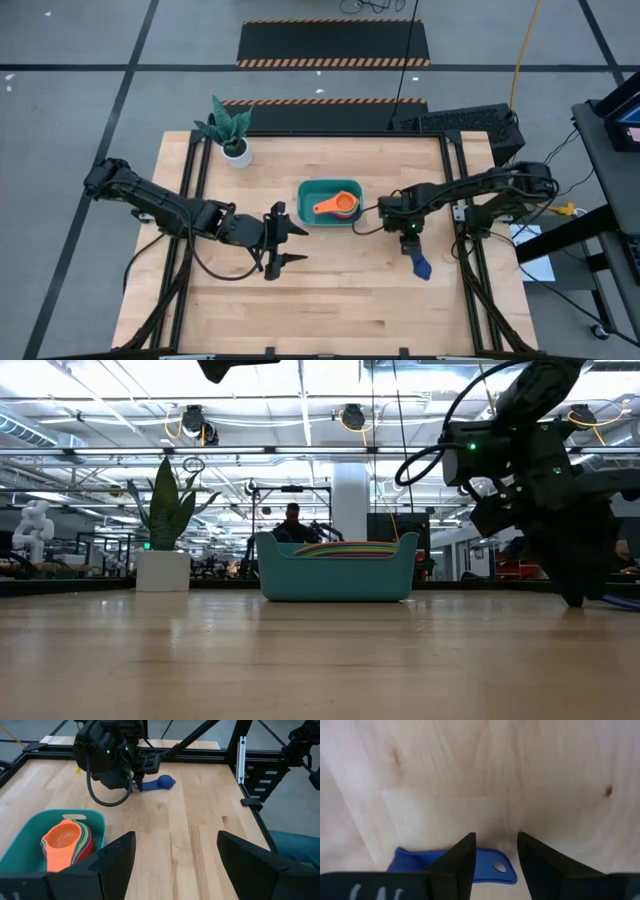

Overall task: Nest measuring cups in basket
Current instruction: Stack the dark blue measuring cup on top of the orange measuring cup inside the light blue bin

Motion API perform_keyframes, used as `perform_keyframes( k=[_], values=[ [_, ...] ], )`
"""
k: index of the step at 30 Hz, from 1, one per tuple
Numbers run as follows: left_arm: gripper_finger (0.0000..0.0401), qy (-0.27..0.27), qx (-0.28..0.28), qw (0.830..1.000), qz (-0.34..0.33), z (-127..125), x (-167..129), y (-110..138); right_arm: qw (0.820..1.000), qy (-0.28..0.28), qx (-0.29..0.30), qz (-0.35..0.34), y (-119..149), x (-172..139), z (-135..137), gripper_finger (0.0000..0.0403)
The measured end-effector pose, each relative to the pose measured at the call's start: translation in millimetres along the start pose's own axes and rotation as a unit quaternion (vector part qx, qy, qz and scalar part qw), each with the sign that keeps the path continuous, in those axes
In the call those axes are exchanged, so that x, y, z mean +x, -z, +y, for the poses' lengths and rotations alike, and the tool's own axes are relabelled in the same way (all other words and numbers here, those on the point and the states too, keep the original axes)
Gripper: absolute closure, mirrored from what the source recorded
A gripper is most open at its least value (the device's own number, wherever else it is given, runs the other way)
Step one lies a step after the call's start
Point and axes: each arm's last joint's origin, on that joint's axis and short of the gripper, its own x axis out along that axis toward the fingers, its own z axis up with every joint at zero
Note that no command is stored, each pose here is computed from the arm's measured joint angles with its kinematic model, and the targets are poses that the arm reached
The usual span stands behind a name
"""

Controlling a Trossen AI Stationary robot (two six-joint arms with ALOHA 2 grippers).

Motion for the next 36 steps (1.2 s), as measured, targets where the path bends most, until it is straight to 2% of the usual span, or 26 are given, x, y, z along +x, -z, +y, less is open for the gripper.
perform_keyframes(
  k=[8, 15, 24, 36],
  values=[
    [0.0119, 0.0, 0.0, 1.0, 0.0, 0, 0, 0, 0.999, 0.012, 0.018, -0.029, -2, -13, 2, 0.0262],
    [0.0119, 0.0, -0.001, 1.0, 0.0, 0, 0, 0, 0.998, 0.037, 0.053, -0.024, 1, -14, 0, 0.0262],
    [0.0119, -0.01, -0.002, 1.0, -0.002, 1, 0, 0, 0.999, 0.041, 0.027, 0.017, 9, -14, -1, 0.0261],
    [0.0119, -0.016, 0.0, 1.0, -0.003, 1, 0, 0, 1.0, 0.024, 0.006, 0.016, 8, -16, -4, 0.0261]
  ],
)
